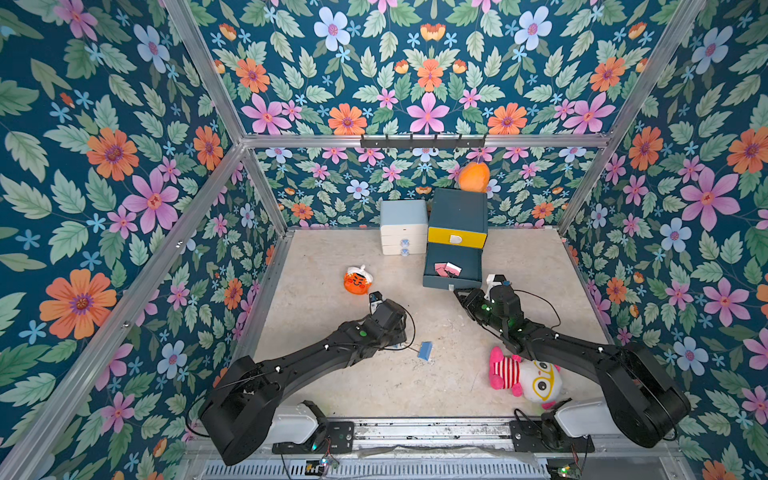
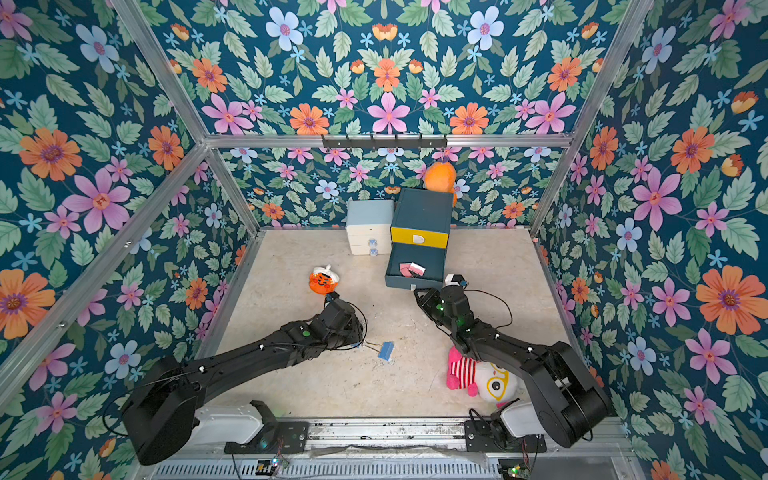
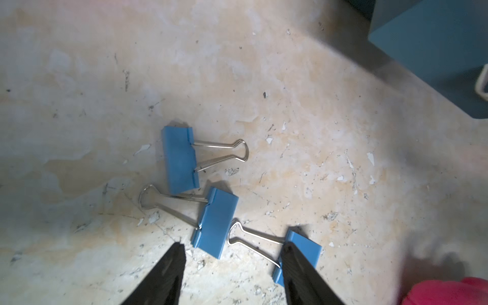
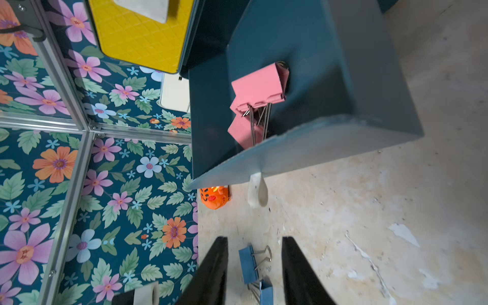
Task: Put the binder clips in the drawer according to color
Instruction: Close the drawer in the storage box.
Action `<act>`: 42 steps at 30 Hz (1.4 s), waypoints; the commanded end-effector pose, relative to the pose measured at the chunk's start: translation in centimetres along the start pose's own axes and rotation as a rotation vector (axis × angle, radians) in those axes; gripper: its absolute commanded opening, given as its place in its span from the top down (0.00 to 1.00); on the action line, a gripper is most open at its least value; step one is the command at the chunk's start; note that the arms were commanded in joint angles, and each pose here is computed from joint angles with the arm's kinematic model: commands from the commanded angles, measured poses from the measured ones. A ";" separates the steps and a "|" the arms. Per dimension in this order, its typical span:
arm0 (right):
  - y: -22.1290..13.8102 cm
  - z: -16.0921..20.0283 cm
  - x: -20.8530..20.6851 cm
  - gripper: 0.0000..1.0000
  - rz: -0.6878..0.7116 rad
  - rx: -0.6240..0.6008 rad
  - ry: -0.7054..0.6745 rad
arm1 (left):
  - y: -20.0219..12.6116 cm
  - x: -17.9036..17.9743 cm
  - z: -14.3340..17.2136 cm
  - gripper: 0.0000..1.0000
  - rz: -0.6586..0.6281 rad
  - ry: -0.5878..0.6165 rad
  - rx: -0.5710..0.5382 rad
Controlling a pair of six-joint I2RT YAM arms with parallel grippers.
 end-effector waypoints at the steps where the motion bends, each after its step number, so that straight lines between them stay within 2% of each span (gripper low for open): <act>1: 1.0 -0.5 0.6 0.62 -0.050 -0.049 0.058 | -0.3 0.5 0.3 0.36 0.002 -0.023 -0.012; 7: 2.9 -0.5 1.3 0.62 -0.103 -0.080 0.091 | -0.8 0.7 0.9 0.37 0.027 -0.040 -0.026; 15: 5.3 -2.3 1.2 0.75 -0.131 -0.174 0.104 | -0.6 0.6 2.8 0.39 0.051 -0.051 -0.019; 29: 9.5 -7.4 3.2 0.75 -0.212 -0.264 0.147 | -1.4 0.2 4.3 0.37 0.057 -0.084 -0.029; 37: 11.0 -8.6 3.7 0.75 -0.244 -0.292 0.198 | -1.4 0.1 4.3 0.37 0.053 -0.084 -0.026; 42: 11.7 -9.0 3.4 0.71 -0.243 -0.295 0.230 | -1.4 0.1 4.4 0.37 0.049 -0.088 -0.027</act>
Point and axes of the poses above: each gripper's point midway between its finger pads, its own y axis out along the fingers, its own x axis along the line the jaws close on, z = x × y, the point moved 5 cm from there along -y, back along the fingers, and after that the axes turned 15 degrees about y, right-handed, at the moved point
